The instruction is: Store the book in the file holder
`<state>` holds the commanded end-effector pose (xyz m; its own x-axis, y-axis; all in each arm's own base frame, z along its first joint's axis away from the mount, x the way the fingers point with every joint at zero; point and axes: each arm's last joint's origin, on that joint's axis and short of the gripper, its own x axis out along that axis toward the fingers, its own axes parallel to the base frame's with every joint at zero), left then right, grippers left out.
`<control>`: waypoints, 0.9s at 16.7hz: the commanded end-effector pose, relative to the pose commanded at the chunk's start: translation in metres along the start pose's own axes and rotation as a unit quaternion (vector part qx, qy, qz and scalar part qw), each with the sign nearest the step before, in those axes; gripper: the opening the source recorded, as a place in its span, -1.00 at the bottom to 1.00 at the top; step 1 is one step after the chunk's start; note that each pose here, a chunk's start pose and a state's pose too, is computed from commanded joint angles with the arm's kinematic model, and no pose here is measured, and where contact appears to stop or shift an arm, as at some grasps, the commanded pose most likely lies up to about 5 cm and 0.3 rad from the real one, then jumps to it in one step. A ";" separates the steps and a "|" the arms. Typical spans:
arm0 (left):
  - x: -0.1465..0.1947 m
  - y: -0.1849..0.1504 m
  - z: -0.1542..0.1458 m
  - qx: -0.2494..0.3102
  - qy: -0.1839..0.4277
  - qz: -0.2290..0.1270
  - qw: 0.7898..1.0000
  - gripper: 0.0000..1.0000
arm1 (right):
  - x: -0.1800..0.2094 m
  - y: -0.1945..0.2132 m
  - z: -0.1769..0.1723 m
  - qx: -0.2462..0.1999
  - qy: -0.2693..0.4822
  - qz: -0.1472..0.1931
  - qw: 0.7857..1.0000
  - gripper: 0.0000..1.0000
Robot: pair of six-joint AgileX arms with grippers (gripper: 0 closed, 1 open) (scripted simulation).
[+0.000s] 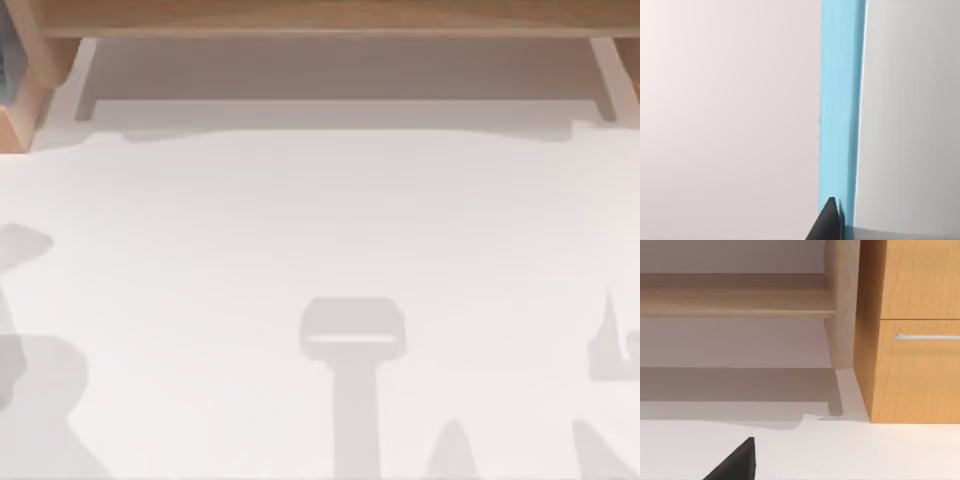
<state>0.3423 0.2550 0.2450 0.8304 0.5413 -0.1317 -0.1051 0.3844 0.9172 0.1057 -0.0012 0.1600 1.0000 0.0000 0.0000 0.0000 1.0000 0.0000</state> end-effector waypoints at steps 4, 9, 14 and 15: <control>-0.017 -0.062 -0.045 0.128 -0.031 -0.078 0.988 -1.00 | 0.000 0.000 0.000 0.000 0.000 0.000 1.000 1.00; -0.028 -0.093 -0.007 0.220 -0.187 -0.098 0.952 -1.00 | 0.000 0.000 0.000 0.000 0.000 0.000 1.000 1.00; -0.025 -0.117 0.025 0.239 -0.278 -0.118 0.923 -1.00 | 0.000 0.000 0.000 0.000 0.000 0.000 1.000 1.00; -0.025 -0.117 0.025 0.239 -0.278 -0.118 0.923 -1.00 | 0.000 0.000 0.000 0.000 0.000 0.000 1.000 1.00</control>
<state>0.3473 0.1775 0.1507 0.9659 -0.0343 -0.2565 0.2565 -0.0037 0.9665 0.1057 -0.0012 0.1600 1.0000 0.0000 0.0000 0.0000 1.0000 0.0000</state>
